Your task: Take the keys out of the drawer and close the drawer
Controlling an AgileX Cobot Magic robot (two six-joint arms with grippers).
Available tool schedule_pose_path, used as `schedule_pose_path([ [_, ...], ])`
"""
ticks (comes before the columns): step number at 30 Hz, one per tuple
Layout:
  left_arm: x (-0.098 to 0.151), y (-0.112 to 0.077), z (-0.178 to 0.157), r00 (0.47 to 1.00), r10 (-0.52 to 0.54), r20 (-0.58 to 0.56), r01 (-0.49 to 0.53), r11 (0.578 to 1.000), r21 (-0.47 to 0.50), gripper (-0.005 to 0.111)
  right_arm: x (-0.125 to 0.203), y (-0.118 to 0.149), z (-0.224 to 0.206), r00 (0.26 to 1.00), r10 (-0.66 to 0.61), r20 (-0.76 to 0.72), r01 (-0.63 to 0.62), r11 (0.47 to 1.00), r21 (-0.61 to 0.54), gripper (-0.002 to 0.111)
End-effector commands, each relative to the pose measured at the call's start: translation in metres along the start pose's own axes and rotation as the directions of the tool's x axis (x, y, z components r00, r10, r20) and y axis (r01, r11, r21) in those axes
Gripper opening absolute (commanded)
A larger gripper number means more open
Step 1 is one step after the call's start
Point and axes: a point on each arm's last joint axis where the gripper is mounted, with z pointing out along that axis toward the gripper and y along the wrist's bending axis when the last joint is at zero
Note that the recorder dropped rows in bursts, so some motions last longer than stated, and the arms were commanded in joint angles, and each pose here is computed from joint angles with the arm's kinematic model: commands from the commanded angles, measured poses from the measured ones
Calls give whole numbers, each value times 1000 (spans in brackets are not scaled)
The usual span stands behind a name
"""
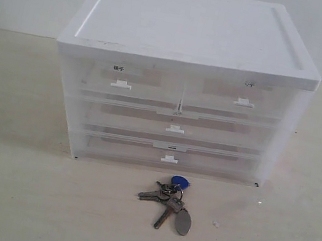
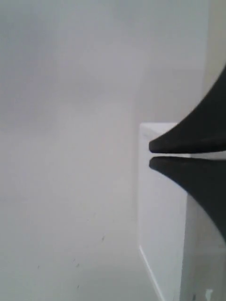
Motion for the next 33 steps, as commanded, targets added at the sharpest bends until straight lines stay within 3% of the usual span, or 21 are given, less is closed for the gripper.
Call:
schedule_pose_path([
  [1,1,0,0,1000,7,-2,-7,1000,-3,5,38,-8,3,996,49,-75,-40,993,115,0],
  [6,1,0,0,1000,7,-2,-7,1000,-3,5,79,-14,1,985,62,-161,-34,985,170,0],
  [18,1,0,0,1000,7,-2,-7,1000,-3,5,86,-15,0,965,-108,-238,145,979,144,0],
  [33,1,0,0,1000,7,-2,-7,1000,-3,5,105,-21,-8,885,-69,-461,180,963,200,0],
])
